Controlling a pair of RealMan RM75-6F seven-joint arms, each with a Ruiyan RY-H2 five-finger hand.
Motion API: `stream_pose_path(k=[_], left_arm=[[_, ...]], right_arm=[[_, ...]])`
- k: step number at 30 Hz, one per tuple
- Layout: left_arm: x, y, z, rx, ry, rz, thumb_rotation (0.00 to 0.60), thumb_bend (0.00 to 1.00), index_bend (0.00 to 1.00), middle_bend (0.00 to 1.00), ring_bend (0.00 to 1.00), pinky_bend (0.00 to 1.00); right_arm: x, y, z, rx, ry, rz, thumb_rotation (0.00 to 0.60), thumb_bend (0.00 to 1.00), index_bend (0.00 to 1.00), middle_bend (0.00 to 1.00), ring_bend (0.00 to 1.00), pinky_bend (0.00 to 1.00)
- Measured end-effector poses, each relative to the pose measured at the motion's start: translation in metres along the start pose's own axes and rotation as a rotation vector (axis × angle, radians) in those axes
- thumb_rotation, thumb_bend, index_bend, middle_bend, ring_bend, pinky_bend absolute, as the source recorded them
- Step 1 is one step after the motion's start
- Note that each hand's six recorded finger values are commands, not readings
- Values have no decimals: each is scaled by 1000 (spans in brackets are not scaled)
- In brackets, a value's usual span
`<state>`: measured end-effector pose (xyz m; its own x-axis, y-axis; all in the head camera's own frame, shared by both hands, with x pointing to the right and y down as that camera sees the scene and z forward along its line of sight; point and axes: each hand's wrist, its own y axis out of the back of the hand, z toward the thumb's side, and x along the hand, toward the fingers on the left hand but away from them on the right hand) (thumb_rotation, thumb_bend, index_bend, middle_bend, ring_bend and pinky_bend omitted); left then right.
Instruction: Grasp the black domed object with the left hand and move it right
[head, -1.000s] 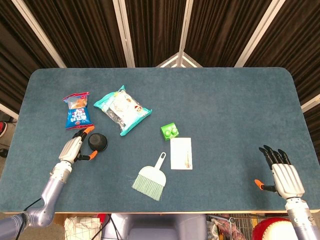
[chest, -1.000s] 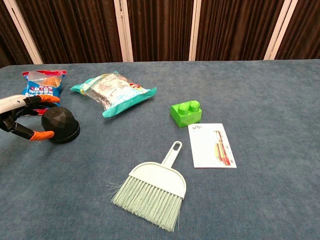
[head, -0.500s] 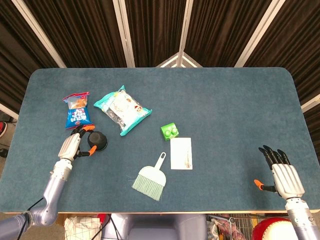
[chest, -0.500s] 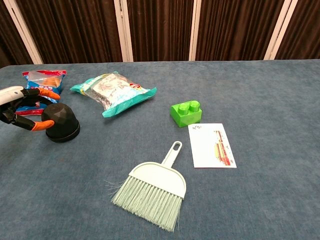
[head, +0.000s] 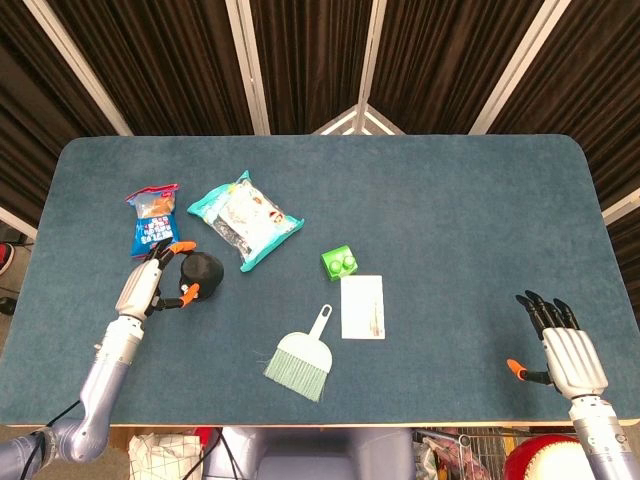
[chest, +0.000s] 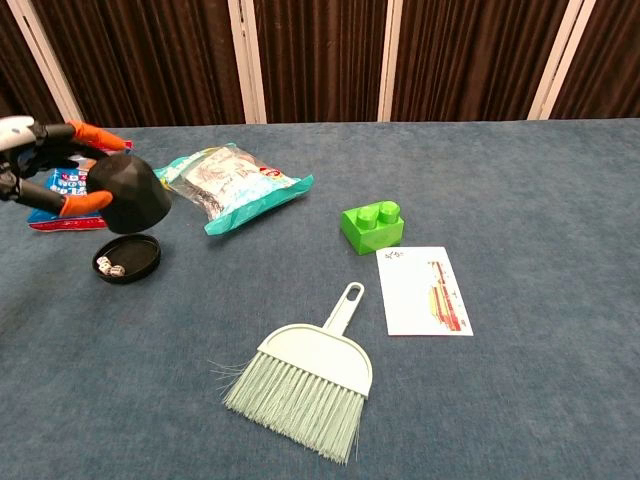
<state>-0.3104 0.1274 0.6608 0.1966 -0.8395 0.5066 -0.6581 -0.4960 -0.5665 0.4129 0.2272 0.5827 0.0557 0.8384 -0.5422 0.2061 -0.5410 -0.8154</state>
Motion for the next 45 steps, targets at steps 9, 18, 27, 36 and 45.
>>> stream_pose_path(k=[9,18,27,36,45], left_arm=[[11,-14,22,12,-27,-42,600,625,230,383,0,0],[27,-44,16,41,26,-98,600,623,229,372,0,0],[29,-67,6,86,48,-165,600,620,227,363,0,0],[28,-78,3,122,49,-194,600,602,223,310,0,0],[26,-82,3,159,44,-223,600,294,114,0,0,0]], right_arm=[[0,2,-1,-7,1,-4,600,222,98,75,123,36],[2,4,-4,-14,-5,-9,600,222,98,75,124,36],[1,3,-3,-18,-3,-5,600,221,98,75,123,36],[0,4,-4,-22,-1,-7,600,221,98,75,123,36],[2,4,-5,-24,-3,-5,600,221,98,75,124,36]])
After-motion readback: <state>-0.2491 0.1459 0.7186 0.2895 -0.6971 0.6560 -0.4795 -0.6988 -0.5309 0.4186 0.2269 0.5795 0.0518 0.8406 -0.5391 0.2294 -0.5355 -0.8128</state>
